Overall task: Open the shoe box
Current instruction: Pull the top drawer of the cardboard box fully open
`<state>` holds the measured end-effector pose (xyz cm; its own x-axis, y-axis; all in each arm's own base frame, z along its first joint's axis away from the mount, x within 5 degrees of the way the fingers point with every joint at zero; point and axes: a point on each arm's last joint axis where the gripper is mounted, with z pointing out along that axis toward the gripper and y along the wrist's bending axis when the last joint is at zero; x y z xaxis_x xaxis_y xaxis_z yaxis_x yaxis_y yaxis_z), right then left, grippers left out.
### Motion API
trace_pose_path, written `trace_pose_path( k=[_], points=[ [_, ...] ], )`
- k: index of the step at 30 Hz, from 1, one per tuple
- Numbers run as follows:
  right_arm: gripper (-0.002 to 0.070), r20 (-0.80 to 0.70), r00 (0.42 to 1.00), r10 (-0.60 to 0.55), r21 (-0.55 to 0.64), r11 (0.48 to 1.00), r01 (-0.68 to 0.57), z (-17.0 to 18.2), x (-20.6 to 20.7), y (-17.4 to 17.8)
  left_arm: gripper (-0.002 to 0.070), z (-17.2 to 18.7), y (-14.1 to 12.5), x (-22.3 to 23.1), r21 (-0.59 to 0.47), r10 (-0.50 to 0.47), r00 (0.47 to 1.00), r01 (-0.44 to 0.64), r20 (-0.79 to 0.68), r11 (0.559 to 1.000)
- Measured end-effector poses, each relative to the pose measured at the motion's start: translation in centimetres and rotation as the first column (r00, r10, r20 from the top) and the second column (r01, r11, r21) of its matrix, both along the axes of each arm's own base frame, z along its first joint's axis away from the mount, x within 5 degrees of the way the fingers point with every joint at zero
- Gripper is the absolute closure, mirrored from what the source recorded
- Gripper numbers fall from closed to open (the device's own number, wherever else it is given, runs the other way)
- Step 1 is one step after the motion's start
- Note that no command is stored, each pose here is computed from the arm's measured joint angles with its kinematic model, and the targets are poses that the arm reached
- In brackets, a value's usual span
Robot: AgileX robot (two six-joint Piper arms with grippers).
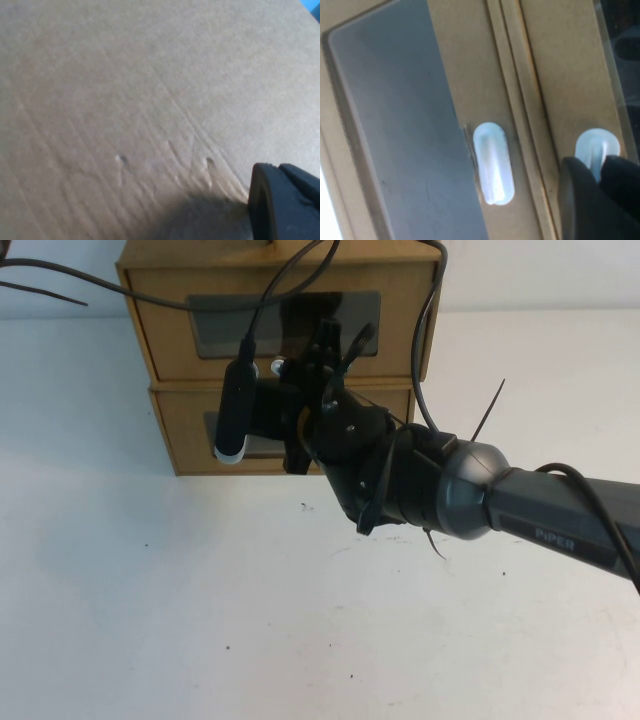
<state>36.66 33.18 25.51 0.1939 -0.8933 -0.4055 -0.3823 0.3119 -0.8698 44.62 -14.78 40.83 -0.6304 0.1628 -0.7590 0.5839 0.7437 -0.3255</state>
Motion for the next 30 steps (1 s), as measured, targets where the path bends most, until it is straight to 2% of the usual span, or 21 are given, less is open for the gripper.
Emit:
trace_pose_path(
  k=[10, 15, 23, 30],
  points=[
    [0.0602, 0.012, 1.0, -0.023, -0.006, 1.0, 0.023, -0.22, 0.39, 0.1, 0.068, 0.0, 0.0, 0.0, 0.002, -0.002, 1.0, 0.002, 0.002, 1.0],
    [0.0661, 0.02, 0.999, -0.033, -0.007, 0.999, 0.034, -0.2, 0.56, 0.15, 0.068, 0.0, 0.0, 0.0, 0.002, -0.002, 1.0, 0.002, 0.002, 1.0],
    [0.0665, 0.017, 0.999, -0.036, -0.012, 0.999, 0.036, -0.27, 0.57, 0.12, 0.068, 0.0, 0.0, 0.0, 0.003, -0.003, 1.0, 0.003, 0.003, 1.0],
    [0.0665, -0.007, 0.999, -0.049, -0.071, 0.996, 0.049, -0.29, 0.09, 0.32, 0.068, -0.01, -0.03, -0.04, 0.001, -0.006, 1.0, 0.006, 0.0, 1.0]
  ],
)
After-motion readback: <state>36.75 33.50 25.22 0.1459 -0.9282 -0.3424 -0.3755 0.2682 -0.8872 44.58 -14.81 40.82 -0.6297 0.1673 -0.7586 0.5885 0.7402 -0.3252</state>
